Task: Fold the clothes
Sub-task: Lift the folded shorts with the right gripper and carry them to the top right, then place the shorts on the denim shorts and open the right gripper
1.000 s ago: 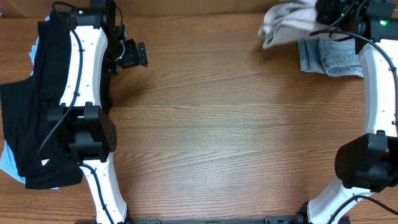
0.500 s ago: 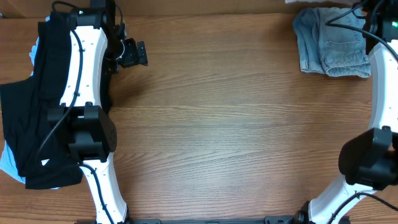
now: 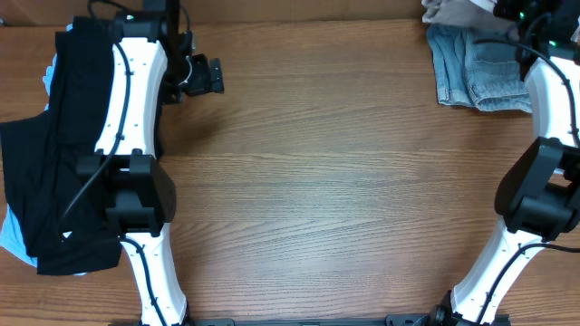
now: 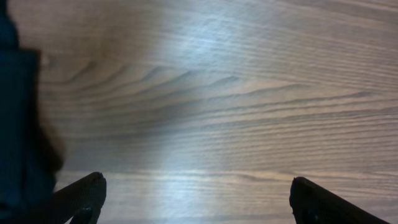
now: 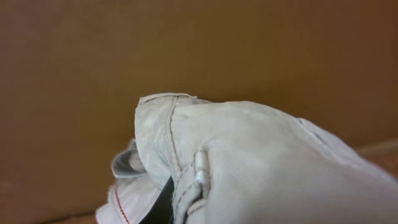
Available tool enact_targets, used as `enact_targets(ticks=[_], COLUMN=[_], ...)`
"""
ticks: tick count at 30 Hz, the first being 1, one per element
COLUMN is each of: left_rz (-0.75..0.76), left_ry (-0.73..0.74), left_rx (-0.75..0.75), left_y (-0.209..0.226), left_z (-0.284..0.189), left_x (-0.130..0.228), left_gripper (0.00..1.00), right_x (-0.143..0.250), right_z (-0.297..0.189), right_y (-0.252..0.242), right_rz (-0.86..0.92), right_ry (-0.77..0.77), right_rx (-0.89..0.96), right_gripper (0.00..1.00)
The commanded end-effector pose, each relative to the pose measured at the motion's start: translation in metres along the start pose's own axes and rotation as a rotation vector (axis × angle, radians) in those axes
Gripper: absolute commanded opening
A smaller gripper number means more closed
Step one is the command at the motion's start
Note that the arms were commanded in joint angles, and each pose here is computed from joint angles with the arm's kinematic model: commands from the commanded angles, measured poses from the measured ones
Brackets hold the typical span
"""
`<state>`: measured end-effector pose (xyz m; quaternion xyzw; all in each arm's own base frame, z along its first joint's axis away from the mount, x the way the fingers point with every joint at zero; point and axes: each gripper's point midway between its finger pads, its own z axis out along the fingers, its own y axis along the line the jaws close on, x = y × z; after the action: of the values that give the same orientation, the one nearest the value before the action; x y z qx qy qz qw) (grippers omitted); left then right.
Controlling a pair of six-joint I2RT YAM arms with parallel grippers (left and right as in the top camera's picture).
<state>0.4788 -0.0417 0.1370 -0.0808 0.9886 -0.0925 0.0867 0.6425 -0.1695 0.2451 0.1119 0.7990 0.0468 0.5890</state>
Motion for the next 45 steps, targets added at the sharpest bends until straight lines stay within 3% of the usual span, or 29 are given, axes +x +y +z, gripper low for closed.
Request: enact_targets(ticks=[1, 10, 12, 13, 16, 18, 23, 33, 38, 41, 45], left_rz=[0.016, 0.033, 0.033, 0.034, 0.034, 0.035, 0.038, 0.037, 0.038, 0.039, 0.039], left_ry=[-0.032, -0.059, -0.06, -0.061, -0.063, -0.067, -0.088, -0.083, -0.084, -0.087, -0.091], left_rx=[0.024, 0.029, 0.03, 0.03, 0.03, 0.031, 0.037, 0.035, 0.035, 0.036, 0.037], left_y=[-0.014, -0.021, -0.021, -0.021, -0.021, -0.022, -0.023, -0.023, -0.023, -0.023, -0.023], left_z=[-0.003, -0.003, -0.003, -0.003, -0.003, -0.003, -0.003, -0.003, -0.003, -0.003, -0.004], left_x=[-0.006, -0.011, -0.011, -0.011, -0.012, -0.013, -0.018, -0.017, -0.017, -0.018, -0.019], left_gripper=[0.96, 0.98, 0.98, 0.98, 0.98, 0.98, 0.99, 1.0, 1.0, 1.0, 1.0], right_x=[-0.041, 0.041, 0.061, 0.07, 0.1, 0.114, 0.112, 0.02, 0.003, 0.0, -0.007], right_z=[-0.021, -0.034, -0.041, -0.045, -0.061, -0.071, -0.093, -0.145, -0.161, -0.155, -0.115], right_y=[-0.018, -0.011, -0.005, -0.001, 0.006, 0.01, 0.037, 0.086, 0.093, 0.086, 0.035], right_rz=[-0.022, 0.109, 0.131, 0.14, 0.204, 0.241, 0.318, 0.179, 0.134, 0.068, -0.047], right_ry=[-0.074, 0.27, 0.356, 0.396, 0.535, 0.607, 0.663, 0.463, 0.425, 0.393, 0.31], right_rx=[0.022, -0.092, -0.117, -0.132, -0.144, -0.15, -0.28, -0.479, -0.489, -0.448, -0.155], right_gripper=[0.04, 0.04, 0.08, 0.16, 0.66, 0.74, 0.73, 0.64, 0.64, 0.68, 0.76])
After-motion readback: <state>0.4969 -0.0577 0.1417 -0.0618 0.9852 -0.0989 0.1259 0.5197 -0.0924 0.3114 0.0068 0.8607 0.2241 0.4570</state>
